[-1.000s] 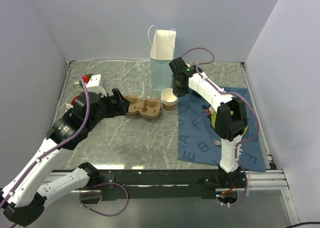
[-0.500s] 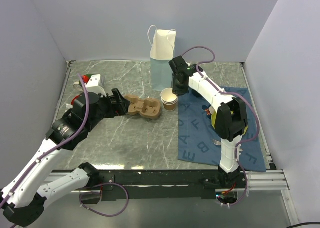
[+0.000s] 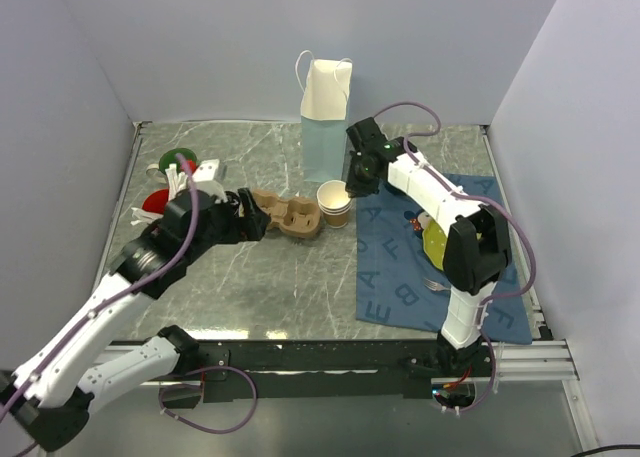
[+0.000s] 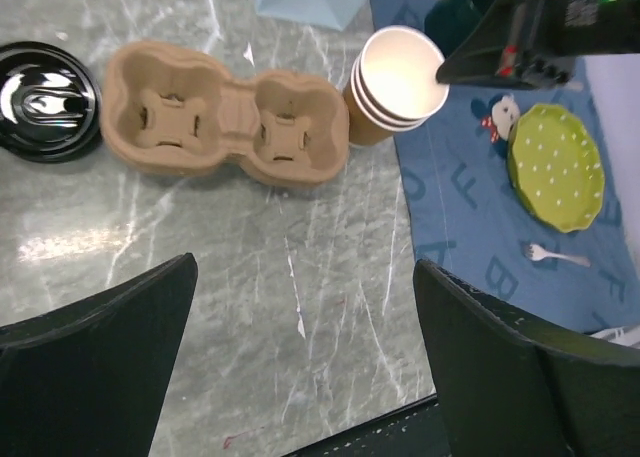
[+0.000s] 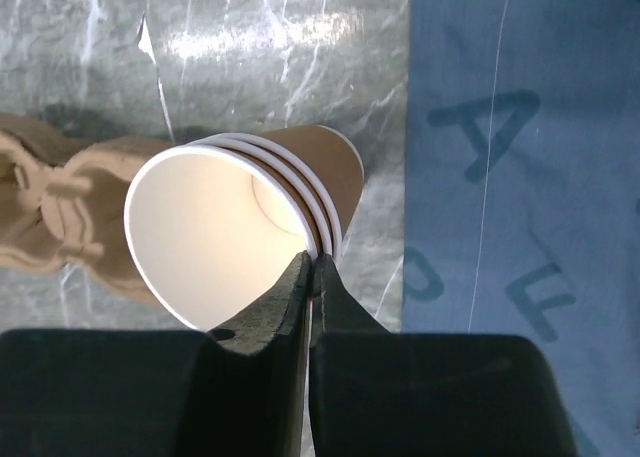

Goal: Pack the takeout coffee

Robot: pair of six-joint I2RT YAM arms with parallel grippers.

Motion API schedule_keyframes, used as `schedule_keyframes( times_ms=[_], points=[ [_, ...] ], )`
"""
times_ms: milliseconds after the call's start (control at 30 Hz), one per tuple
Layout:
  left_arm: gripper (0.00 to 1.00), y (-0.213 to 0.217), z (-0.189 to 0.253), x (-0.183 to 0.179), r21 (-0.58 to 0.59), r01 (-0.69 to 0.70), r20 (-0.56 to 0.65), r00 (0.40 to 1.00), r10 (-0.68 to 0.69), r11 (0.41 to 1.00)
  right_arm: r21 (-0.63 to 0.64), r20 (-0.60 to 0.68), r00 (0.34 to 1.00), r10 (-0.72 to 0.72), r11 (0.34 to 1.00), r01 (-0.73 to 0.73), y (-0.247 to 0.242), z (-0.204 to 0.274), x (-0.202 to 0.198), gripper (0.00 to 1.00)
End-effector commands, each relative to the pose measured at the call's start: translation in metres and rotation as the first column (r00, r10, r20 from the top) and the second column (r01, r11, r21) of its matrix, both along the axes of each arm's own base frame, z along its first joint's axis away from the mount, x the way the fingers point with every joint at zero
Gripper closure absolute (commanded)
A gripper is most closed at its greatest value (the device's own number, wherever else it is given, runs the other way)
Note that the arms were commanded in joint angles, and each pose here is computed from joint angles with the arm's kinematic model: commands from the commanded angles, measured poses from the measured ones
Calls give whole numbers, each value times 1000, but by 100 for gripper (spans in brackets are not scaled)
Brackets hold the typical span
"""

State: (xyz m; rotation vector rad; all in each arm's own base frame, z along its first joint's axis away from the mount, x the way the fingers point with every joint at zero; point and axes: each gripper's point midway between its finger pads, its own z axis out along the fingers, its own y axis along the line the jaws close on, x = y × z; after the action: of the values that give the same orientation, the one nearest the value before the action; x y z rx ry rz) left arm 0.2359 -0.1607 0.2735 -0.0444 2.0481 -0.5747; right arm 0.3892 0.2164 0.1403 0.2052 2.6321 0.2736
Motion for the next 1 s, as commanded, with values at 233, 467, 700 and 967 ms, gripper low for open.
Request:
schedule_keyframes(
  times_ms=[233,467,700,967],
  points=[
    [63,-80,-8,68,-210,182,-113,971,-209,960,152,106,992,-63,987,46,-1,42,4,100],
    [64,-108,-18,109,-363,233,-125,947,-295,902,203,93,994,-57,979,37,0,44,-1,100],
    [63,-132,-32,131,-422,269,-139,925,-355,866,216,89,994,-68,975,47,0,41,-2,100],
    [69,-134,-74,148,-390,196,-246,919,-307,900,219,79,994,-76,974,57,-2,39,1,100]
  ],
)
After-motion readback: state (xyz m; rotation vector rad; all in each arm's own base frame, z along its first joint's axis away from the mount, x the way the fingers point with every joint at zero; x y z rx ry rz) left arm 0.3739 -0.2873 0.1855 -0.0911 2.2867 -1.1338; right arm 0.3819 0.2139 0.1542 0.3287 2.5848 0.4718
